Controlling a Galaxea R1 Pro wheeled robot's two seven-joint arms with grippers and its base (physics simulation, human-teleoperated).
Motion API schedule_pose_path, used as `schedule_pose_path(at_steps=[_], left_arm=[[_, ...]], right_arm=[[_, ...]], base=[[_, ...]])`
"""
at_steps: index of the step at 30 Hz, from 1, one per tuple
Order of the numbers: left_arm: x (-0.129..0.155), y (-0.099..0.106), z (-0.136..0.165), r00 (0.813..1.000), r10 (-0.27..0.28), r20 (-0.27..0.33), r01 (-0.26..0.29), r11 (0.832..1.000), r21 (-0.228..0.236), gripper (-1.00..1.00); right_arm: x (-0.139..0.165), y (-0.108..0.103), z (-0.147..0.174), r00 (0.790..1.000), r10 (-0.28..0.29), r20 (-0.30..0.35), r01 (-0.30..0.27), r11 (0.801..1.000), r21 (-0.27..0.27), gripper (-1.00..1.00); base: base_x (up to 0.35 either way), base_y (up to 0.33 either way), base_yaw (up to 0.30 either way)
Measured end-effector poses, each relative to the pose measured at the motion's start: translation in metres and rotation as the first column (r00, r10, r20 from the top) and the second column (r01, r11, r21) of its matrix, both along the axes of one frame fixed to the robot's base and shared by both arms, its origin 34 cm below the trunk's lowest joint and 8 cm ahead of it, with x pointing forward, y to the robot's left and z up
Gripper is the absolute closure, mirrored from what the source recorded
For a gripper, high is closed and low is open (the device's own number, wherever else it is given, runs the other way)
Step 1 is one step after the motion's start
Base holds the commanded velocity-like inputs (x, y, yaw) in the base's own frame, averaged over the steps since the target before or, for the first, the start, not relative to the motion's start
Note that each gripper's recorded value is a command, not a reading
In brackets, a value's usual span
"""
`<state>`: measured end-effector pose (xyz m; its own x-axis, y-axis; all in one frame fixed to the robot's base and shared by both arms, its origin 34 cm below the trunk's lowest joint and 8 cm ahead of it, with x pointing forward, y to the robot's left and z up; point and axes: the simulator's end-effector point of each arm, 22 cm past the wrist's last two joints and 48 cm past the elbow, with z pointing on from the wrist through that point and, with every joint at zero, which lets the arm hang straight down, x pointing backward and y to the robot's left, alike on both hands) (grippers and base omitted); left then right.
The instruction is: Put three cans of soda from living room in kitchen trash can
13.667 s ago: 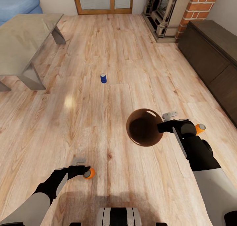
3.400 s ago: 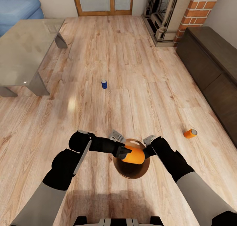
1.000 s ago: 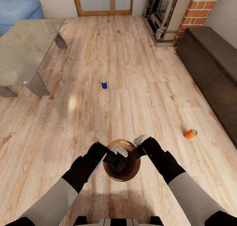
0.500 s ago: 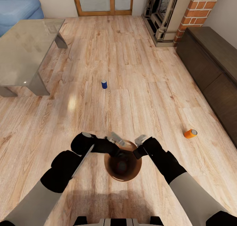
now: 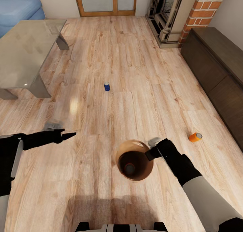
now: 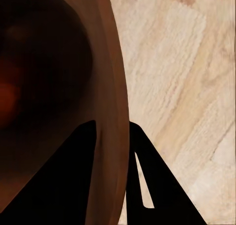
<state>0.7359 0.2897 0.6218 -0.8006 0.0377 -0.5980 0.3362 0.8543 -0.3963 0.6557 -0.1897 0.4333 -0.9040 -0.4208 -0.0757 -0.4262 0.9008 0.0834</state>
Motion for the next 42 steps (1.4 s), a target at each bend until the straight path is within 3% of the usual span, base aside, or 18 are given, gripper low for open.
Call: schedule_pose_path(at_steps=[2, 5, 9, 10, 12, 14, 17, 18, 21, 23, 27, 30, 34, 38, 42], left_arm=[[-0.026, 0.013, -0.025, 1.0, 0.013, -0.018, -0.012, 1.0, 0.016, -1.0], [-0.051, 0.011, -0.047, 1.0, 0.006, -0.024, -0.006, 1.0, 0.01, -1.0], [-0.083, 0.002, -0.073, 1.0, -0.019, -0.009, 0.019, 1.0, 0.008, -1.0], [-0.092, -0.001, -0.078, 1.0, -0.028, -0.002, 0.028, 1.0, 0.008, -1.0], [-0.101, -0.005, -0.085, 0.999, -0.035, 0.004, 0.035, 0.999, 0.003, -1.0], [-0.114, -0.011, -0.099, 0.999, -0.038, 0.01, 0.038, 0.999, -0.009, -1.0], [-0.127, -0.006, -0.12, 1.0, -0.008, -0.017, 0.008, 1.0, 0.007, -1.0], [-0.129, 0.0, -0.13, 0.999, 0.02, -0.029, -0.019, 0.999, 0.034, -1.0], [-0.131, 0.007, -0.143, 0.998, 0.057, -0.041, -0.054, 0.995, 0.081, -1.0], [-0.134, -0.004, -0.154, 0.997, 0.055, -0.054, -0.049, 0.993, 0.104, -1.0], [-0.133, -0.008, -0.168, 0.994, 0.092, -0.059, -0.08, 0.98, 0.182, -1.0], [-0.132, -0.007, -0.169, 0.993, 0.101, -0.057, -0.088, 0.977, 0.196, -1.0], [-0.131, -0.01, -0.169, 0.993, 0.108, -0.057, -0.095, 0.976, 0.196, -1.0], [-0.131, -0.015, -0.169, 0.992, 0.111, -0.058, -0.098, 0.977, 0.189, -1.0], [-0.133, -0.017, -0.169, 0.99, 0.118, -0.079, -0.101, 0.977, 0.188, -1.0]], right_arm=[[0.013, -0.035, 0.008, 0.998, -0.06, 0.022, 0.06, 0.998, 0.001, 1.0], [0.028, -0.087, 0.018, 0.996, -0.04, 0.078, 0.047, 0.994, -0.094, 1.0], [0.044, -0.122, 0.049, 0.984, -0.149, 0.099, 0.147, 0.989, 0.025, 1.0], [0.05, -0.133, 0.059, 0.979, -0.161, 0.122, 0.158, 0.987, 0.03, 1.0], [0.057, -0.154, 0.069, 0.975, -0.149, 0.167, 0.154, 0.988, -0.016, 1.0], [0.045, -0.166, 0.073, 0.974, -0.139, 0.18, 0.148, 0.988, -0.039, 1.0], [0.026, -0.161, 0.069, 0.972, -0.183, 0.147, 0.184, 0.983, 0.012, 1.0], [0.021, -0.162, 0.069, 0.969, -0.201, 0.144, 0.2, 0.979, 0.027, 1.0], [0.005, -0.17, 0.062, 0.969, -0.212, 0.128, 0.213, 0.977, 0.006, 1.0], [-0.02, -0.174, 0.047, 0.97, -0.224, 0.097, 0.224, 0.974, 0.006, 1.0], [-0.02, -0.161, 0.046, 0.968, -0.209, 0.142, 0.206, 0.978, 0.031, 1.0], [-0.023, -0.141, 0.044, 0.963, -0.24, 0.122, 0.231, 0.969, 0.088, 1.0], [-0.021, -0.149, 0.042, 0.964, -0.22, 0.148, 0.217, 0.975, 0.039, 1.0], [-0.022, -0.142, 0.042, 0.962, -0.239, 0.136, 0.231, 0.97, 0.071, 1.0], [-0.021, -0.146, 0.041, 0.963, -0.228, 0.145, 0.223, 0.974, 0.051, 1.0]], base=[[0.0, 0.0, 0.0], [0.0, 0.0, 0.0], [0.0, 0.0, 0.0], [0.0, 0.0, 0.0], [0.0, 0.0, 0.0], [0.0, 0.0, 0.0], [0.0, 0.0, 0.0], [0.0, 0.0, 0.0], [0.0, 0.0, 0.0], [0.0, 0.0, 0.0], [0.0, 0.0, 0.0], [0.0, 0.0, 0.0], [0.0, 0.0, 0.0], [0.0, 0.0, 0.0], [0.0, 0.0, 0.0]])
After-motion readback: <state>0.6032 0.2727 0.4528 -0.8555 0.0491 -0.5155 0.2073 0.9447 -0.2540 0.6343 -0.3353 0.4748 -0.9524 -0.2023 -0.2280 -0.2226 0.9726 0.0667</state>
